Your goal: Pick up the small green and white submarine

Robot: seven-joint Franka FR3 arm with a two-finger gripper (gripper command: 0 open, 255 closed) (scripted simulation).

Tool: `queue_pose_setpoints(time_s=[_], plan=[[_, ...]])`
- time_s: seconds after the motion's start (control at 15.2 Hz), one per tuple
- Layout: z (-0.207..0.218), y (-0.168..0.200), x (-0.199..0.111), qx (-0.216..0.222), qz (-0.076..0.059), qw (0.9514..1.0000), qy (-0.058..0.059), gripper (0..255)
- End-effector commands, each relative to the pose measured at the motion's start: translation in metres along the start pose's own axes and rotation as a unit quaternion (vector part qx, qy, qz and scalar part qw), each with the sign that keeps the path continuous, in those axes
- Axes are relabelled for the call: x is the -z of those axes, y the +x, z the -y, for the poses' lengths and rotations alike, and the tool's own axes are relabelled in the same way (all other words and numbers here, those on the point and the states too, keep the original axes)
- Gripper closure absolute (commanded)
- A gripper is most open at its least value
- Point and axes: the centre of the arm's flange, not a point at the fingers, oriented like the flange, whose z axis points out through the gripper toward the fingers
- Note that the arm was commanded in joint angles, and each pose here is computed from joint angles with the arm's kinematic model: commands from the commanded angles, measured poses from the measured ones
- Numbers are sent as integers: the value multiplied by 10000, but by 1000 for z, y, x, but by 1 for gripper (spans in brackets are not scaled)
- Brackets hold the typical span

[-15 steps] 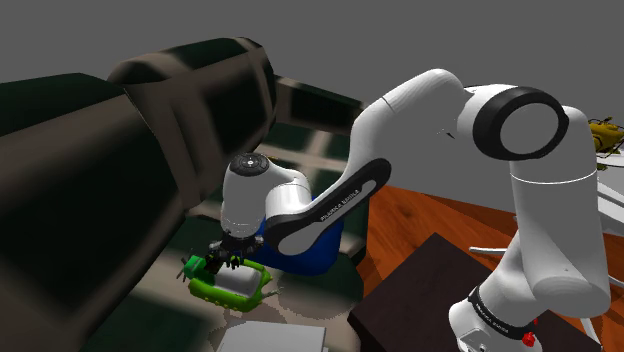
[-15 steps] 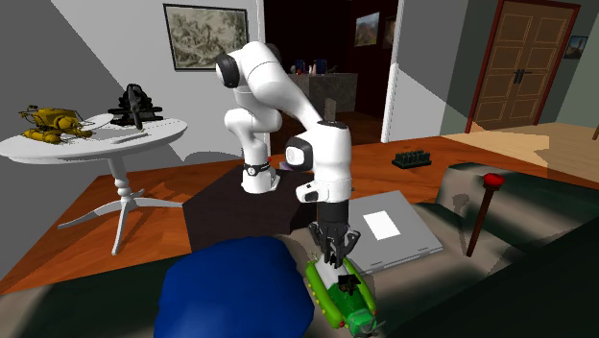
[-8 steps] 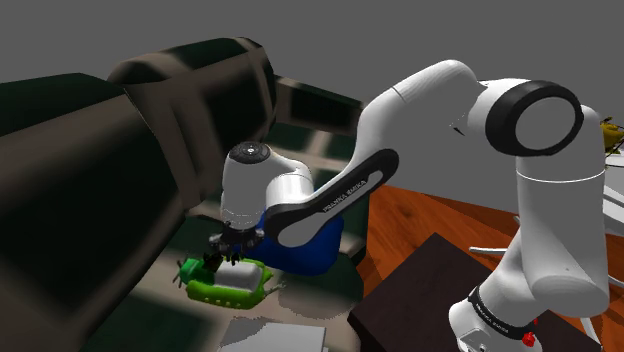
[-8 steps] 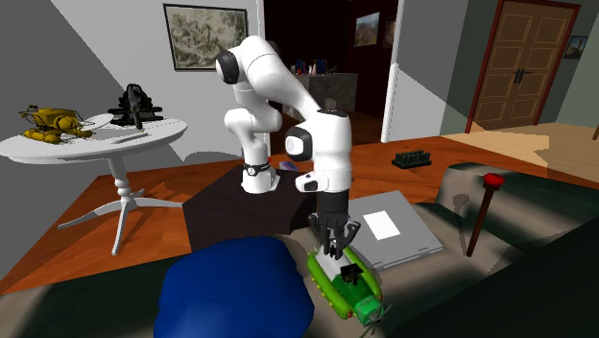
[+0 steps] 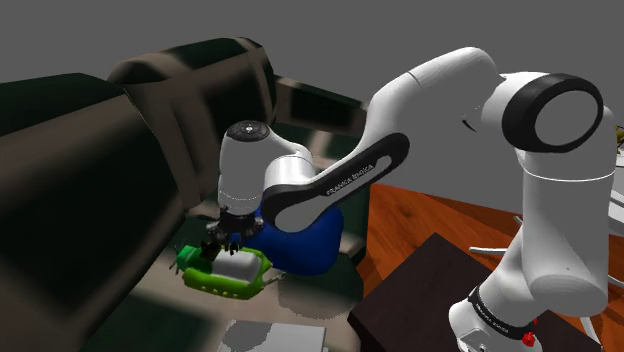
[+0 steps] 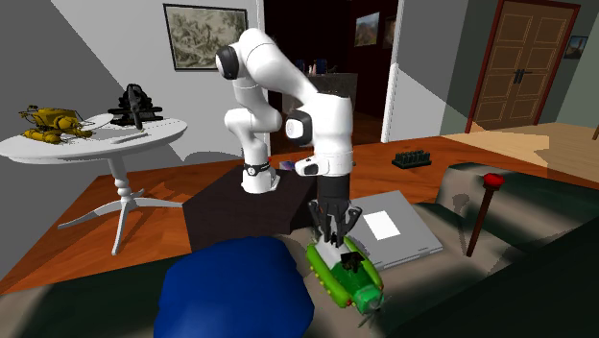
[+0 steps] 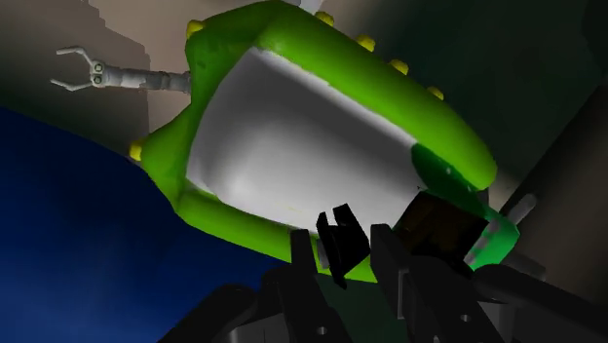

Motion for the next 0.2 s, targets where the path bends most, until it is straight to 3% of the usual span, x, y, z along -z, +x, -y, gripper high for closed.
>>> queue_pose_setpoints(time_s=[0.0,0.13], plan=[[3,0,13,1,-8,10000,13,255],[3,0,14,1,-8,10000,13,255]])
